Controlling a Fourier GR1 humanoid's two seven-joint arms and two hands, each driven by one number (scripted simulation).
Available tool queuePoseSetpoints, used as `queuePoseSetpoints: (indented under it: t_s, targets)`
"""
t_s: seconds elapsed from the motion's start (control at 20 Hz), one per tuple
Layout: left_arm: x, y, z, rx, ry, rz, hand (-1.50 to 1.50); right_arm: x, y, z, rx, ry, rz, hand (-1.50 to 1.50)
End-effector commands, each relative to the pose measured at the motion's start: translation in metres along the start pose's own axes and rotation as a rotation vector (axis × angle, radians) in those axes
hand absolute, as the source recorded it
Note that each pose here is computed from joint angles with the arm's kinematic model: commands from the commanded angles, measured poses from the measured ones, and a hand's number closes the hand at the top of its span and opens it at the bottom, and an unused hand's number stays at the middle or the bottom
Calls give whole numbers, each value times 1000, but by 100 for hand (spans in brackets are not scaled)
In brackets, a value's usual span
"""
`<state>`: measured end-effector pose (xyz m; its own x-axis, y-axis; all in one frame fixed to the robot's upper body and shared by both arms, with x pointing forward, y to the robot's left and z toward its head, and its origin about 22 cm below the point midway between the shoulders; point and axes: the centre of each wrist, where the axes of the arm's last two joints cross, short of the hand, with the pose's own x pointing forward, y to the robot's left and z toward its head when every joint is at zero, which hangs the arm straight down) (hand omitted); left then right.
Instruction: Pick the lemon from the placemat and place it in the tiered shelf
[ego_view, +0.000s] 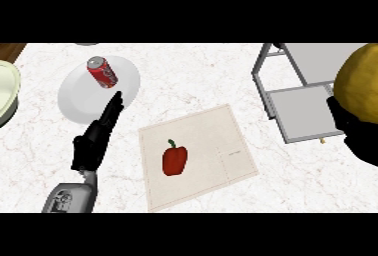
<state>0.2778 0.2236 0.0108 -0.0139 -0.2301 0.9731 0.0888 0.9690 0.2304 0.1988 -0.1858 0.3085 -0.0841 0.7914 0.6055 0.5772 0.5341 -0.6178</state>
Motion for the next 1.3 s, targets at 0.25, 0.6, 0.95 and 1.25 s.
queuePoseSetpoints:
  t_s: [0.25, 0.6, 0.95, 1.25]
  targets:
    - [-3, -10, -1, 11, -17, -1, 0, -12, -41, -53, -49, 53, 33, 150]
    - [15, -5, -12, 0, -33, -5, 0, -23, -17, -66, -78, -24, 167, 150]
    - [7, -8, -3, -12, -17, -15, 0, -24, 26, -93, -116, -119, 282, 150]
    - [0, -5, -6, -7, 4, -6, 0, -69, 56, -101, -145, -76, 226, 150]
